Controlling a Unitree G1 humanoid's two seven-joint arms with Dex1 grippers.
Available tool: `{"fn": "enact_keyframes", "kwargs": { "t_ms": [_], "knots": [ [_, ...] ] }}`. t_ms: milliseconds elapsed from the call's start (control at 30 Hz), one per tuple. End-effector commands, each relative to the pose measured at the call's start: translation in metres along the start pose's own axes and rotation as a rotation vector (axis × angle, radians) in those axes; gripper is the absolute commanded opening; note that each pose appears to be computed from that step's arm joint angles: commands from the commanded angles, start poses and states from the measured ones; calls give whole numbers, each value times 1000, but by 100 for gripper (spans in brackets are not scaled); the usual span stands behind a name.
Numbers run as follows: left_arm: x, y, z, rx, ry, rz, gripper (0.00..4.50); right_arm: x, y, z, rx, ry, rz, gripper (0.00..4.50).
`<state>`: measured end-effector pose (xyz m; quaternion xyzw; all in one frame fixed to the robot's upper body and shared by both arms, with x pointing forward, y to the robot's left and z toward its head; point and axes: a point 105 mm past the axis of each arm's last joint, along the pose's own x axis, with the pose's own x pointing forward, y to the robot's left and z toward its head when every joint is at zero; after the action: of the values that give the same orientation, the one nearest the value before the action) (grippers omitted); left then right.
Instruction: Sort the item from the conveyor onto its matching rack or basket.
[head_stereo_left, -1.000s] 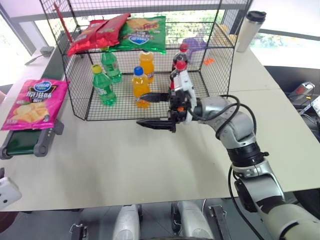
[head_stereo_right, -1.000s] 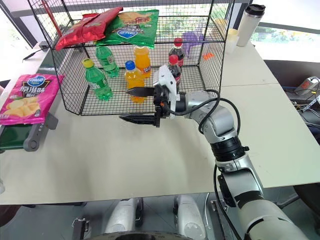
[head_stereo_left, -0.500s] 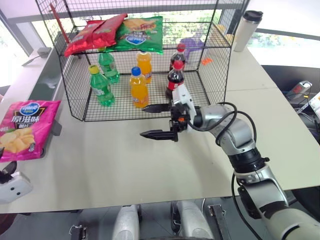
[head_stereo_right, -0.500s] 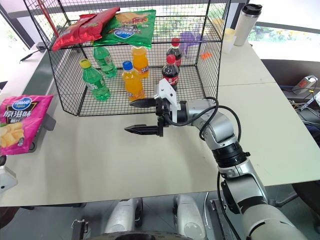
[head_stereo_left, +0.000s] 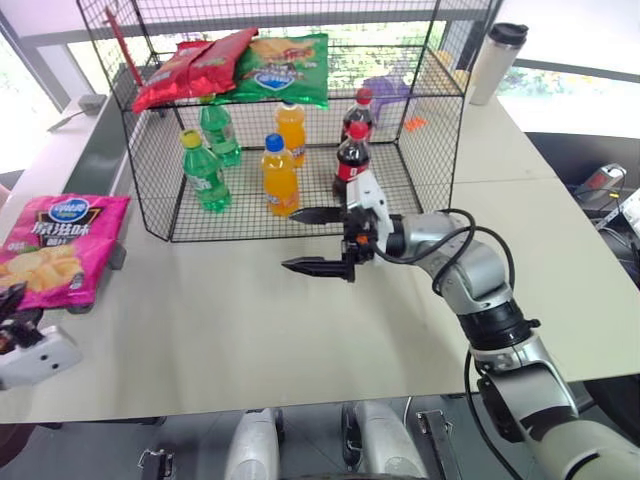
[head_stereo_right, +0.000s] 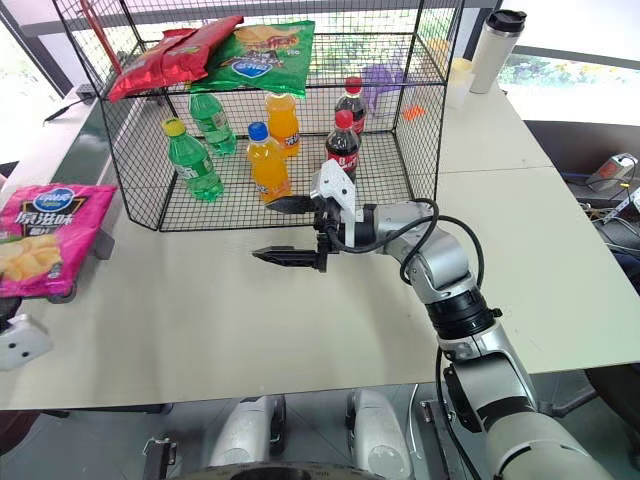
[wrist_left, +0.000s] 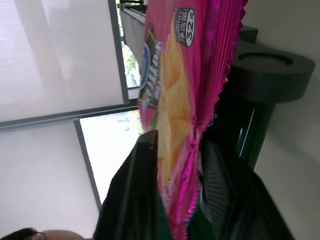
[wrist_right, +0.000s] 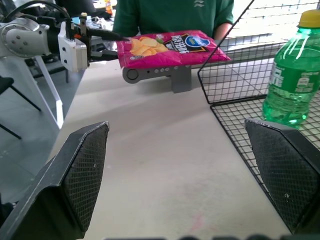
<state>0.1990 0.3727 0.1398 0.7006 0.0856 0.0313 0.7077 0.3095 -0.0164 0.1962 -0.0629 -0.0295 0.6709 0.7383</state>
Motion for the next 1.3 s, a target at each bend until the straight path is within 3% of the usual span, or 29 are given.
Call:
{"fn": "enact_keyframes", "kwargs": {
  "t_ms": [33, 300, 567, 667, 867, 1300],
  "knots": [
    [3, 0, -3, -12, 14, -21, 2, -1, 0, 13, -53, -39, -19, 450],
    [2, 3, -11, -64, 75, 11, 2, -4, -5, 12, -50, -48, -63, 450],
    [-26, 3, -8, -139, 115, 47, 2, -4, -6, 7, -42, -45, -61, 450],
    [-34, -3, -5, -151, 118, 33, 80, -3, -6, 6, -43, -47, -60, 450],
    [-36, -8, -6, -133, 139, 34, 336, 0, -6, 6, -41, -55, -51, 450],
    [-8, 10, -5, -110, 113, 156, 336, -2, -8, 2, -37, -49, -86, 450]
  ]
}}
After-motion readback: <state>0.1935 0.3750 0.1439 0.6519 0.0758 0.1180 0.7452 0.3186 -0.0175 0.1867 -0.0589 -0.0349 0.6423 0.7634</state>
